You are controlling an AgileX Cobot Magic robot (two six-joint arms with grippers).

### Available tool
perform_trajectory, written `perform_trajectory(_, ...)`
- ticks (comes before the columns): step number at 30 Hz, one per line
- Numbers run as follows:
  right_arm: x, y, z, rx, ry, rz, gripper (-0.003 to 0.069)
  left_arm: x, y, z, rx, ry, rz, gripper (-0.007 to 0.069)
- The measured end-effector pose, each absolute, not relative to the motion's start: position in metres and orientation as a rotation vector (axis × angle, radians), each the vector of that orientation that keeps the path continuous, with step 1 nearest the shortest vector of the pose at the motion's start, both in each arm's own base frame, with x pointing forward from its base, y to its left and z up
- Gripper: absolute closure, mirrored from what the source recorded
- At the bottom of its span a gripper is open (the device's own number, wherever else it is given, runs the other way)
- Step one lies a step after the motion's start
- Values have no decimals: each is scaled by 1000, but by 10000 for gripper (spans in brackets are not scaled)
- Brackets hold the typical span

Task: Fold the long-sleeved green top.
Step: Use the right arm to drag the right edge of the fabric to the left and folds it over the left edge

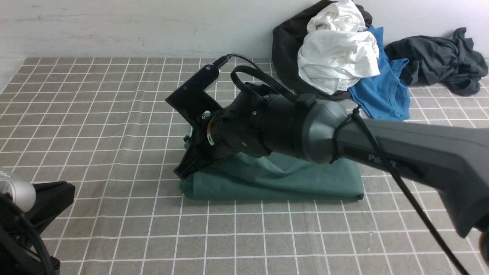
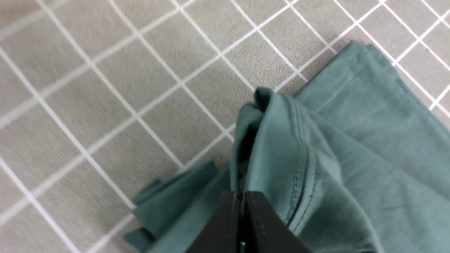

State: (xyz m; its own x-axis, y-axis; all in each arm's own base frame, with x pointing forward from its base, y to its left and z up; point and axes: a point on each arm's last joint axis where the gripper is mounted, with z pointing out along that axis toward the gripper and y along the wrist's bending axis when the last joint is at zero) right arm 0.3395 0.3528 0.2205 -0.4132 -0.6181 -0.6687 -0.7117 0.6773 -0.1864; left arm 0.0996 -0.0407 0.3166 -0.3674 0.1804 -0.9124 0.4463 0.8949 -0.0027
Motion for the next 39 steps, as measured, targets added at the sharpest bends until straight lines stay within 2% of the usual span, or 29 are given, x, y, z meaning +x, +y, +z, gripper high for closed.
perform_trajectory(4, 339, 356, 217, -946, 2188, 231, 655, 100, -41, 317, 458, 1952, -300, 633)
perform_trajectory(11, 335, 360, 216, -858, 2255, 356, 533, 100, -41, 317, 458, 1952, -300, 633)
perform_trajectory(12, 336, 362, 221, -842, 2259, 383, 489, 100, -41, 317, 458, 1952, -300, 633)
perform_trajectory(14, 337, 364, 234, -832, 2240, 400, 452, 100, -41, 317, 458, 1952, -300, 633)
perform_trajectory(18, 340, 364, 264, -875, 2164, 358, 428, 100, -41, 314, 458, 1959, -301, 633)
perform_trajectory(20, 347, 356, 280, -969, 2077, 225, 435, 100, -41, 314, 458, 1959, -301, 633)
perform_trajectory(21, 348, 356, 281, -976, 2070, 213, 439, 100, -41, 314, 458, 1959, -301, 633)
perform_trajectory(22, 357, 346, 282, -1018, 2037, 118, 458, 100, -41, 314, 458, 1959, -301, 633)
perform_trajectory(24, 373, 334, 273, -1036, 2038, 25, 500, 100, -41, 314, 458, 1959, -301, 633)
perform_trajectory(28, 396, 317, 248, -1017, 2100, -30, 587, 100, -41, 314, 457, 1959, -301, 633)
perform_trajectory(30, 404, 314, 223, -1004, 2173, -16, 645, 100, -41, 314, 457, 1959, -301, 633)
perform_trajectory(32, 404, 317, 211, -993, 2218, 19, 659, 100, -41, 314, 456, 1957, -300, 633)
perform_trajectory(33, 399, 324, 200, -972, 2277, 92, 669, 100, -41, 314, 456, 1957, -300, 633)
perform_trajectory(36, 383, 341, 190, -958, 2356, 219, 672, 100, -41, 314, 456, 1957, -300, 633)
perform_trajectory(39, 366, 359, 190, -1003, 2354, 314, 672, 100, -41, 314, 456, 1957, -300, 633)
